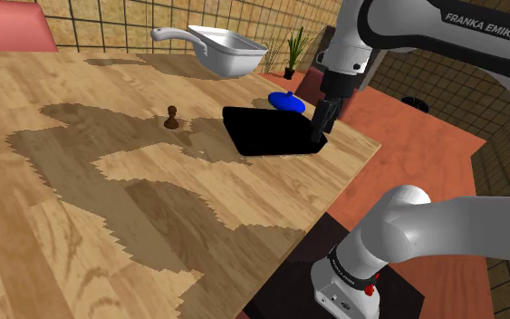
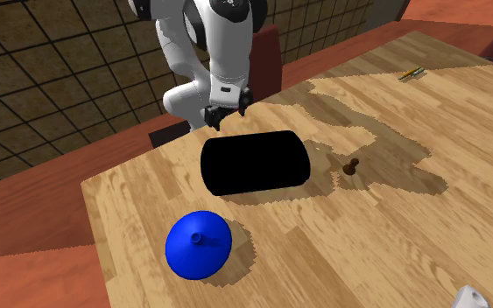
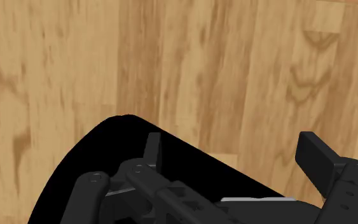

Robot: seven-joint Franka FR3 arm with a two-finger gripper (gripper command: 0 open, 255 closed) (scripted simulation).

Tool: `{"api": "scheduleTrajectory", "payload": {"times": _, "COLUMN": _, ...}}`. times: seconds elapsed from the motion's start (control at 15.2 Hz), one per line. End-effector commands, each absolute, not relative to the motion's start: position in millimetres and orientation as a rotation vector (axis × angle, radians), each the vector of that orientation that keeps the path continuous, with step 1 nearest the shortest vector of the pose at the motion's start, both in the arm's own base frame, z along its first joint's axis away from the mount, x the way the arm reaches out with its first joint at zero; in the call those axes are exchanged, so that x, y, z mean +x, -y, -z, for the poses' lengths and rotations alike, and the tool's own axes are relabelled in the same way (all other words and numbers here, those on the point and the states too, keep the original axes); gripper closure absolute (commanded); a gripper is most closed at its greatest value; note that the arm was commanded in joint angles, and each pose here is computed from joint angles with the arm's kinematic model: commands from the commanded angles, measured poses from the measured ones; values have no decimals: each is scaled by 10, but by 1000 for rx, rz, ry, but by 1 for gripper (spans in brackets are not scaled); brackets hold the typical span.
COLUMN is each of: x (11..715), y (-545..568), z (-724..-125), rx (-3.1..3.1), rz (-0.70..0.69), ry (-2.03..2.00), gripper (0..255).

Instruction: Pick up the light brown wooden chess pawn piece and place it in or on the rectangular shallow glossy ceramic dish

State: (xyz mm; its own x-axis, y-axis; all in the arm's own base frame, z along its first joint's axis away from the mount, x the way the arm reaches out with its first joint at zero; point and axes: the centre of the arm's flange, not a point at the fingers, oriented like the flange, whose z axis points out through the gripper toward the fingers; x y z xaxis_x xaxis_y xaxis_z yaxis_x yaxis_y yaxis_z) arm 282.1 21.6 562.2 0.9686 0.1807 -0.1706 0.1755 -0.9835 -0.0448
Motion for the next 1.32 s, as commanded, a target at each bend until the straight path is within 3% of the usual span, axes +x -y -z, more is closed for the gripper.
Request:
{"api": "scheduleTrajectory", "payload": {"times": 0.0, "x": 2821, "y": -216, "z": -5622, "rx": -3088, "rz": -272, "ry": 279, "gripper": 0}}
{"api": "scheduleTrajectory", "payload": {"times": 1.25, "x": 4533, "y": -2044, "z": -5550, "rx": -3155, "rz": -203, "ry": 196, "gripper": 0}}
